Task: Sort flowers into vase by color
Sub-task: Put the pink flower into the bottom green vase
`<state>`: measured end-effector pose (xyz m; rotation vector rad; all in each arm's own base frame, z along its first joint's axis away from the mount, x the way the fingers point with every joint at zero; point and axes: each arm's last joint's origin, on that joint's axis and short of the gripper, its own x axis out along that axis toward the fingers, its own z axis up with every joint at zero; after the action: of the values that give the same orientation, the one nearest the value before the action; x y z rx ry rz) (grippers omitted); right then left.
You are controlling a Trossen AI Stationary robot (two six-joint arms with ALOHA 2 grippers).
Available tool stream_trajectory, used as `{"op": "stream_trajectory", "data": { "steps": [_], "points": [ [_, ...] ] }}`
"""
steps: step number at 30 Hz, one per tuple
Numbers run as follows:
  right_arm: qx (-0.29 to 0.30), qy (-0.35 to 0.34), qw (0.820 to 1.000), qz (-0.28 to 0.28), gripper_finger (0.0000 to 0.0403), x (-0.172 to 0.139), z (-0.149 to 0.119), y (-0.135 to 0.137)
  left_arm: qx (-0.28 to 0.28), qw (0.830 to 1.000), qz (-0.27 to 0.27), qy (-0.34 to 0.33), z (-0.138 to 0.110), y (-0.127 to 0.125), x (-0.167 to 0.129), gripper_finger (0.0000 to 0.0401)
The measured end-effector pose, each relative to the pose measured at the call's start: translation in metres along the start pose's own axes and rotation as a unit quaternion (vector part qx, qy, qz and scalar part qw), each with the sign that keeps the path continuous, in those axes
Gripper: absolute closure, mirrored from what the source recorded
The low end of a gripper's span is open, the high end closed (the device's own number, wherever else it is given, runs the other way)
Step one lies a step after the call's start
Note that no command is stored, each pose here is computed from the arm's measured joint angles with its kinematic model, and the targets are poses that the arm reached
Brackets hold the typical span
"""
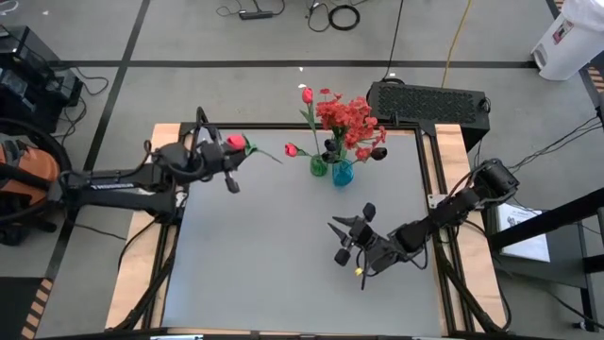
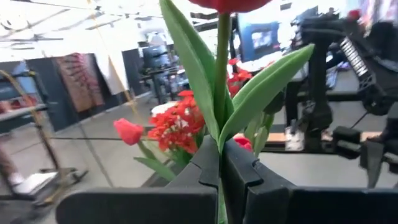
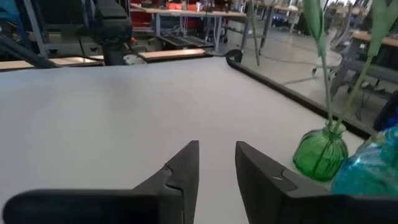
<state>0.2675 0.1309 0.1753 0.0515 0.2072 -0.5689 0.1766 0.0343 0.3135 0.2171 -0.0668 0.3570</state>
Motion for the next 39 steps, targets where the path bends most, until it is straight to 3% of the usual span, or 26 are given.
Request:
{"op": "stream_trajectory", "data": {
  "steps": [12, 18, 39],
  "points": [
    [0.023, 0.038, 0.999, -0.021, 0.0317, 0.014, -0.034, 0.011, -0.017, 0.999, -0.037, -0.028, -0.004, 0.028, 0.006, 0.04],
    [0.038, 0.046, 0.997, -0.041, 0.0317, 0.022, -0.05, 0.01, -0.012, 0.999, -0.02, -0.028, -0.007, 0.041, 0.014, 0.04],
    [0.018, -0.007, 0.99, -0.138, 0.0317, 0.026, -0.051, 0.0, -0.012, 0.998, -0.063, 0.014, -0.009, 0.057, 0.076, 0.04]
  ]
}}
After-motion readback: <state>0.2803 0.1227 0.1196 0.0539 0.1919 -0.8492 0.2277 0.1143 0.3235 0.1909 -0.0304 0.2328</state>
